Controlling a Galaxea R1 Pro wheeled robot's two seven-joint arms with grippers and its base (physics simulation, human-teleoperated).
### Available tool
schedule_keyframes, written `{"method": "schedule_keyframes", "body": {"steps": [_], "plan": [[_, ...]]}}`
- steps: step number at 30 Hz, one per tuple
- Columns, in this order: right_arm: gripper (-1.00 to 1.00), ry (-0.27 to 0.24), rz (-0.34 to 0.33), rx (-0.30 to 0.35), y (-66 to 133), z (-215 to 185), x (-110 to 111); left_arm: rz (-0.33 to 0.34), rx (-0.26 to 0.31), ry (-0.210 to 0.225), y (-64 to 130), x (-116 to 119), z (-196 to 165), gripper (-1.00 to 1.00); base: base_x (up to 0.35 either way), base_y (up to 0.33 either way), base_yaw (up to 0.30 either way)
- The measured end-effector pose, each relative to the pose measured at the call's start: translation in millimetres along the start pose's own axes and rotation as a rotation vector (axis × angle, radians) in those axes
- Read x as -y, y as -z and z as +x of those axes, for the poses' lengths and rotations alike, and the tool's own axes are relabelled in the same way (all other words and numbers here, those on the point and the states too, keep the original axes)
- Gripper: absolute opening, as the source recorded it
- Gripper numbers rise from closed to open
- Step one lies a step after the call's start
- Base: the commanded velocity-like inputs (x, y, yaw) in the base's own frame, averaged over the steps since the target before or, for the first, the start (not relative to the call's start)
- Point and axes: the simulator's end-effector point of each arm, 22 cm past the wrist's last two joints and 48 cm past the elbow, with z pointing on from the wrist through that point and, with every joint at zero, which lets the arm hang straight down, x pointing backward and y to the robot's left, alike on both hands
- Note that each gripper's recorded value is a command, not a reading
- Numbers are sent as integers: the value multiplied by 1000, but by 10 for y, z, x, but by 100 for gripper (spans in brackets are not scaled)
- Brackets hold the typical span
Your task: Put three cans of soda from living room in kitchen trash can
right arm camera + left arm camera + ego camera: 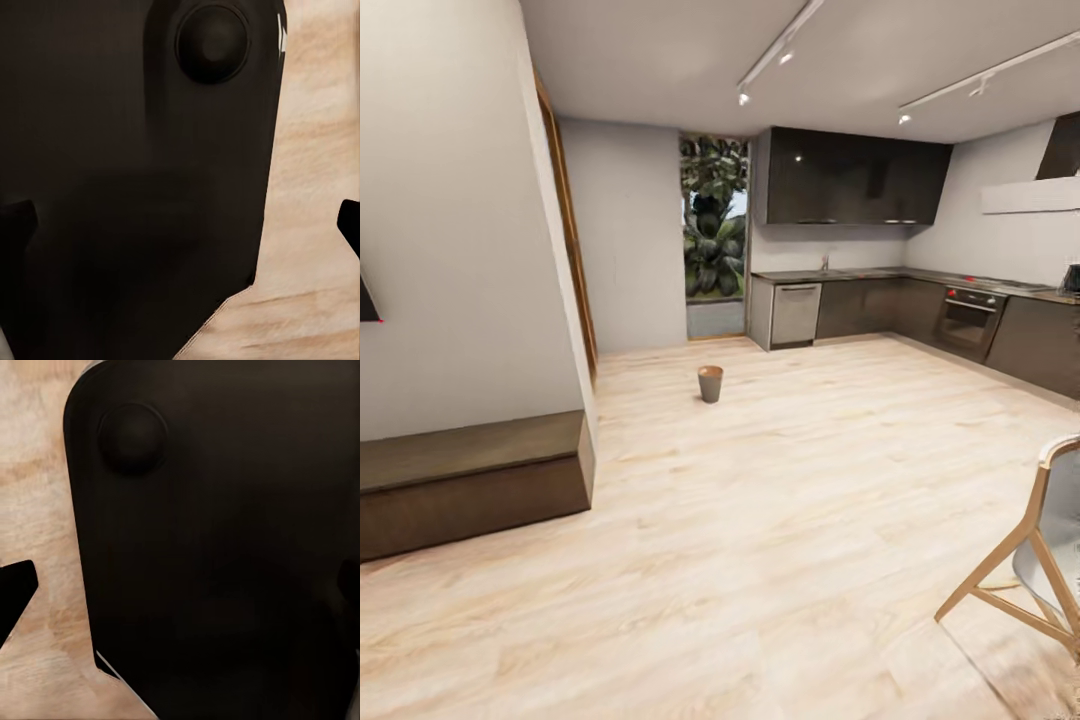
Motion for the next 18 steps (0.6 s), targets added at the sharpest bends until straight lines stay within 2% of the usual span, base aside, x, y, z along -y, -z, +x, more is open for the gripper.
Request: {"method": "schedule_keyframes", "body": {"steps": [6,18], "plan": [[100,-1,0,-3,0,11,0,0,-3,0,0,0,9,100,348,0,-107],[100,0,0,-3,0,12,0,2,-3,0,0,15,10,100,348,0,-14]]}}
